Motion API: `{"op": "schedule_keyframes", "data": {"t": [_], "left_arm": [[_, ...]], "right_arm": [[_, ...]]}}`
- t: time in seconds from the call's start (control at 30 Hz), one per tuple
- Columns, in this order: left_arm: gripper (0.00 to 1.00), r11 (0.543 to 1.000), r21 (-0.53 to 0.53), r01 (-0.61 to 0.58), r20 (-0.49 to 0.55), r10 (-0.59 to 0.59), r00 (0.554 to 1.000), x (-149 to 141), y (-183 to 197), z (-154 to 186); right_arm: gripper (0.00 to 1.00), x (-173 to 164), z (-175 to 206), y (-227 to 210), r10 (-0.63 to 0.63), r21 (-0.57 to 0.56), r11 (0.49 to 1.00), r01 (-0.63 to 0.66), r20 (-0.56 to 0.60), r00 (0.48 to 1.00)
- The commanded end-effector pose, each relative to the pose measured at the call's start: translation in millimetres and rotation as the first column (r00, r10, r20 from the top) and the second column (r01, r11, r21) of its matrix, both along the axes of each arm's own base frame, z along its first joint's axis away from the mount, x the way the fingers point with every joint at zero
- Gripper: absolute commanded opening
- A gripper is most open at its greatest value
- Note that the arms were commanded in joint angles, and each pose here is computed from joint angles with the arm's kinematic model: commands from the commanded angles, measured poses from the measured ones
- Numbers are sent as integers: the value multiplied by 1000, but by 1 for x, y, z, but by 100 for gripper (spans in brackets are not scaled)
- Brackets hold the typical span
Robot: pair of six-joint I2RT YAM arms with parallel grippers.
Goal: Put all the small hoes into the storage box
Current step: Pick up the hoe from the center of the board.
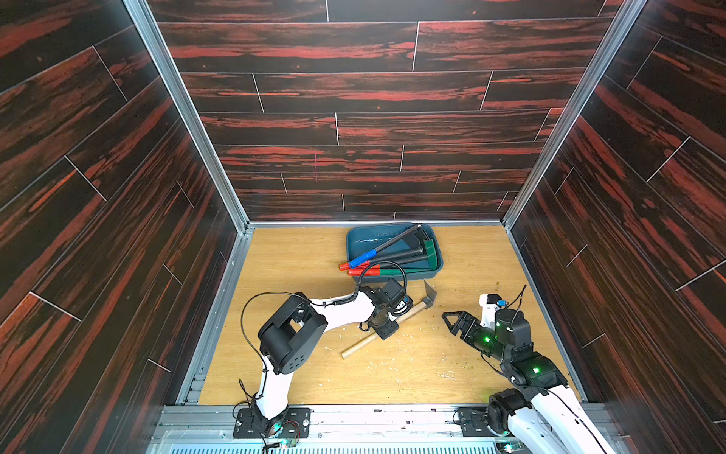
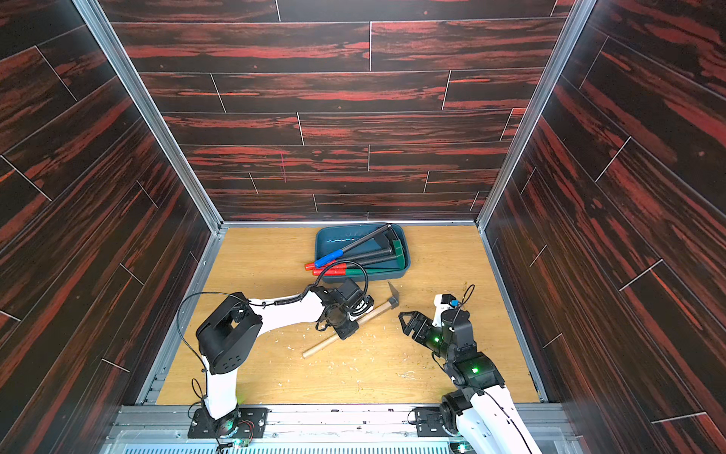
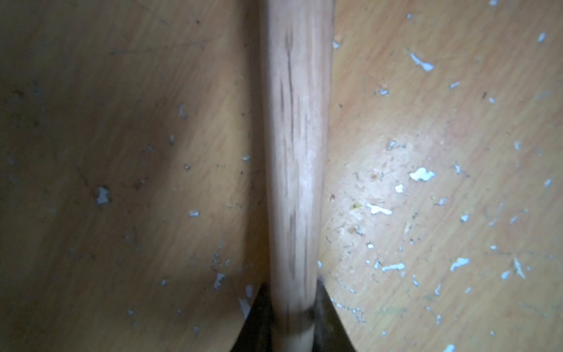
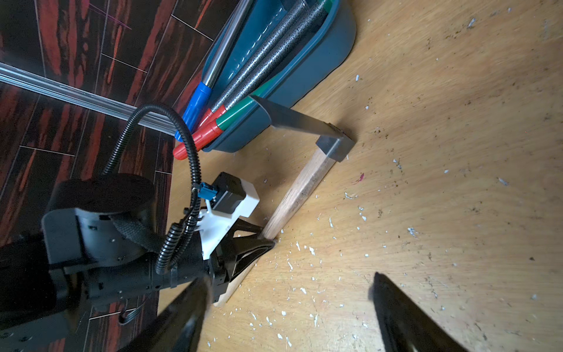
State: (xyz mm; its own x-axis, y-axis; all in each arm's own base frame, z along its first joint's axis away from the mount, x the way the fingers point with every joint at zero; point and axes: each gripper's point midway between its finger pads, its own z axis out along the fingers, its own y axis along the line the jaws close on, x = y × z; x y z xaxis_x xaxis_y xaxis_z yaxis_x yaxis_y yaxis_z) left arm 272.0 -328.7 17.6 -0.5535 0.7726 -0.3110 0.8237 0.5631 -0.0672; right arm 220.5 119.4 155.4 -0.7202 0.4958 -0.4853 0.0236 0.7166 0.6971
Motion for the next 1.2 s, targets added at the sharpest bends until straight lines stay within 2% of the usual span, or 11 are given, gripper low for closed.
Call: {"op": "schedule_keyframes", "data": {"t": [0.0,0.2,0.73,0.9,1.17], "left_arm": [[14,1000,15,-3,-6,3,1000,3,1,2],[0,1000,16,9,10,-9,1000,7,-1,9],[0,999,-11,33,61,-32,998,15,-8,53],[0,999,-40,26,77,-23,997,18,-13,66],[0,996,-88,18,99,-10,995,21,-26,78]], "right_arm": [[87,-1,-1,-1,-4,2,1000,4,0,1000],[87,-1,-3,-1,-5,4,1000,5,-8,1000],[87,-2,-8,2,-2,26,1000,3,-24,1000],[87,-3,-14,10,17,85,996,-12,-63,998],[82,-1,-34,21,-21,233,970,66,-191,981]]}}
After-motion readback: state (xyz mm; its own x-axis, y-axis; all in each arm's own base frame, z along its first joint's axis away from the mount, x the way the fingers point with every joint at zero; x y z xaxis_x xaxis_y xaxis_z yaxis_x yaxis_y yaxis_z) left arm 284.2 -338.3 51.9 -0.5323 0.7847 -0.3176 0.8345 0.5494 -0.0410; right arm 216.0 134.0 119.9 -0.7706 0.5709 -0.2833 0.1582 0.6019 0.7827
